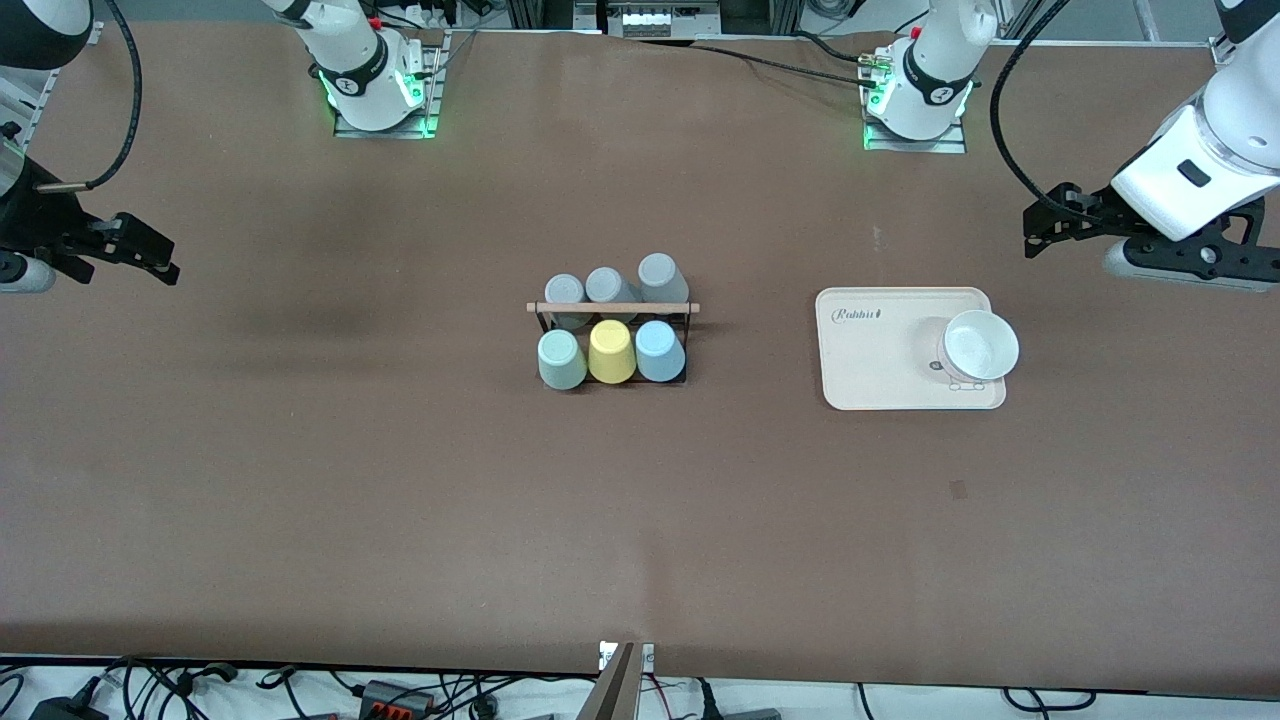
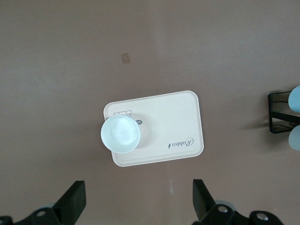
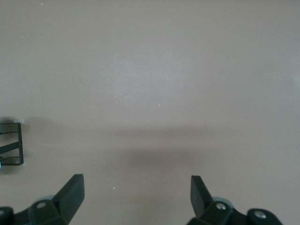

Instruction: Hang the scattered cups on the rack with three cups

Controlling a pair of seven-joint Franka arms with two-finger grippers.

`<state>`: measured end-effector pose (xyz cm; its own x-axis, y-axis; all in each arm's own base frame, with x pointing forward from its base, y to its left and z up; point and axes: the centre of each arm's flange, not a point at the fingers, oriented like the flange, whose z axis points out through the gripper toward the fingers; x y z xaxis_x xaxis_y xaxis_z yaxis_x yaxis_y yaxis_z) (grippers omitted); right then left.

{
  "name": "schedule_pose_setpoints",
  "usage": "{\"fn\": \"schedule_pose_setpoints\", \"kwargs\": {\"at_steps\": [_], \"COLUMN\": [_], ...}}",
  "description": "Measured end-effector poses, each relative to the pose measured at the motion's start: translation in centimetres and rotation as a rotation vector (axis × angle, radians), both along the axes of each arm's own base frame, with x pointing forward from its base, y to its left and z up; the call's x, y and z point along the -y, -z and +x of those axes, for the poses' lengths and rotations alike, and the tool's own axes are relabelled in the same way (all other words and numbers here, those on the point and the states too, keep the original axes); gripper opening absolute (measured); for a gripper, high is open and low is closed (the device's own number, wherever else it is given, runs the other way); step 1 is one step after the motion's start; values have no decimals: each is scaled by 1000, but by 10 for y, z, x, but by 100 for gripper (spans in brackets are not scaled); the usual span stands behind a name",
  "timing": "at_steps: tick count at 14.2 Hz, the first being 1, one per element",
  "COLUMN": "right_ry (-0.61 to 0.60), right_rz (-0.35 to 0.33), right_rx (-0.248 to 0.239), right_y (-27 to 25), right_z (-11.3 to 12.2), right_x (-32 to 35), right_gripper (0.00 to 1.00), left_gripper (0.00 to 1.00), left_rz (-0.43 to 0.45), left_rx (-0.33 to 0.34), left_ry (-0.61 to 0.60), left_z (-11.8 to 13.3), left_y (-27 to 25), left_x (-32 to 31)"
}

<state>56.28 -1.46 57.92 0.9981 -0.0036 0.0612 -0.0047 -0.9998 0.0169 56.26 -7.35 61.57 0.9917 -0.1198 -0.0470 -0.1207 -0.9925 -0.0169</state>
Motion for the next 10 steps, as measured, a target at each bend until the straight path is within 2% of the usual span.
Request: {"fn": "schedule_pose_setpoints", "kwargs": {"at_steps": [10], "right_ry": [17], "right_rz": [0], "right_rx": [-7], "right_y": [-1], "right_z": [-2], "right_x": [10], "right_gripper": [100], "left_gripper": [100], "left_rz": [0], "left_rx": [1], "left_ry": [-9], "left_z": [1], "left_y": [0], "left_x": [-5]}}
